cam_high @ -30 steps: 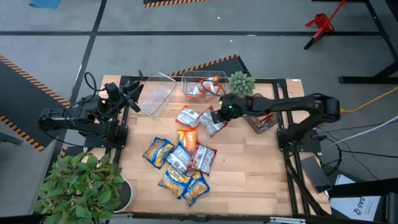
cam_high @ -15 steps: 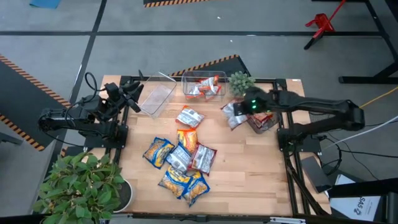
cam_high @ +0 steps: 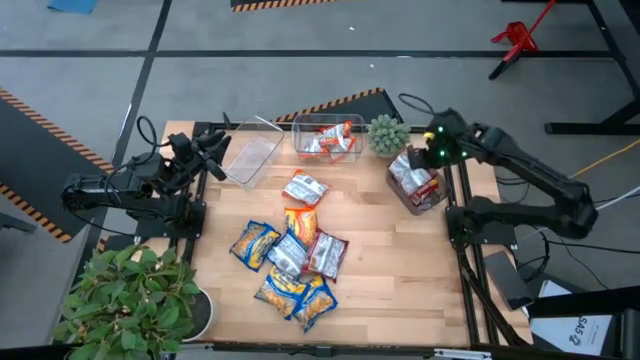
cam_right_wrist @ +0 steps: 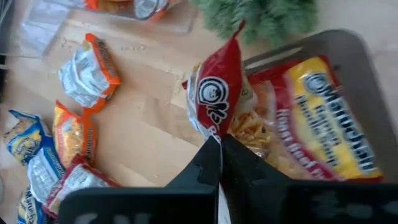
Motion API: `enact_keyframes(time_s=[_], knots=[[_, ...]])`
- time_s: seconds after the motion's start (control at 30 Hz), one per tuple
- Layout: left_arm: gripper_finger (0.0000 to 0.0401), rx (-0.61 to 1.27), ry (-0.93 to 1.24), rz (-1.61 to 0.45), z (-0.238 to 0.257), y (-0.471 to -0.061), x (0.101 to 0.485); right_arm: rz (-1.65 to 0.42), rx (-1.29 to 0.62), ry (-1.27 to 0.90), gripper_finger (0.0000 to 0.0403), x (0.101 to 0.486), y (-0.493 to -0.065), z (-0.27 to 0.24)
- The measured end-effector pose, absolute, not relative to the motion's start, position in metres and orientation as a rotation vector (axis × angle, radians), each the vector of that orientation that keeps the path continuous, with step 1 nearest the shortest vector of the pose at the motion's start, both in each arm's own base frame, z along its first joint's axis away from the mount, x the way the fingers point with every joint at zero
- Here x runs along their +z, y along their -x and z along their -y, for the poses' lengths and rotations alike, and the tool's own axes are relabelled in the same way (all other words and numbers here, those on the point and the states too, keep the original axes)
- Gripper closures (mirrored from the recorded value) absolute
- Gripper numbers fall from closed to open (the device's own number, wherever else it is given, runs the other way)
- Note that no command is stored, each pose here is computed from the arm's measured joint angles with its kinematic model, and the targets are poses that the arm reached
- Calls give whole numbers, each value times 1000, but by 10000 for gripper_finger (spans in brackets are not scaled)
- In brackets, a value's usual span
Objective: Sort Maruchan noodles
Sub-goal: Put the red noodle pack into the transparent black bin
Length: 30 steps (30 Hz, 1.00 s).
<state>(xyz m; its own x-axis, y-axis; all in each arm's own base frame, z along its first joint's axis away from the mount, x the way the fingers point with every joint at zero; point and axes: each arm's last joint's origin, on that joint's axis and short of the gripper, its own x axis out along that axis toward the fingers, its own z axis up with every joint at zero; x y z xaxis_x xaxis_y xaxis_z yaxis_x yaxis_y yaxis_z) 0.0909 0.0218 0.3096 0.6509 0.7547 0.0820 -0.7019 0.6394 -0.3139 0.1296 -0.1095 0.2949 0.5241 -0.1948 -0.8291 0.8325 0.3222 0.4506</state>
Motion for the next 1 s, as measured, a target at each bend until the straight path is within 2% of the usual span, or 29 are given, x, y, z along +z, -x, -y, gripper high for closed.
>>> enact_keyframes(time_s=[0.33,0.6,0.87,1.0], knots=[[274,842,267,215,-22,-91,310,-817,-753,-1068,403,282,-117,136],[274,865,267,217,-22,-90,310,-996,-712,-1072,403,263,-124,145],[274,883,266,217,-23,-90,309,-1087,-815,-1027,400,250,-128,156],[274,883,266,217,-23,-90,309,-1108,-849,-968,376,249,-128,158]])
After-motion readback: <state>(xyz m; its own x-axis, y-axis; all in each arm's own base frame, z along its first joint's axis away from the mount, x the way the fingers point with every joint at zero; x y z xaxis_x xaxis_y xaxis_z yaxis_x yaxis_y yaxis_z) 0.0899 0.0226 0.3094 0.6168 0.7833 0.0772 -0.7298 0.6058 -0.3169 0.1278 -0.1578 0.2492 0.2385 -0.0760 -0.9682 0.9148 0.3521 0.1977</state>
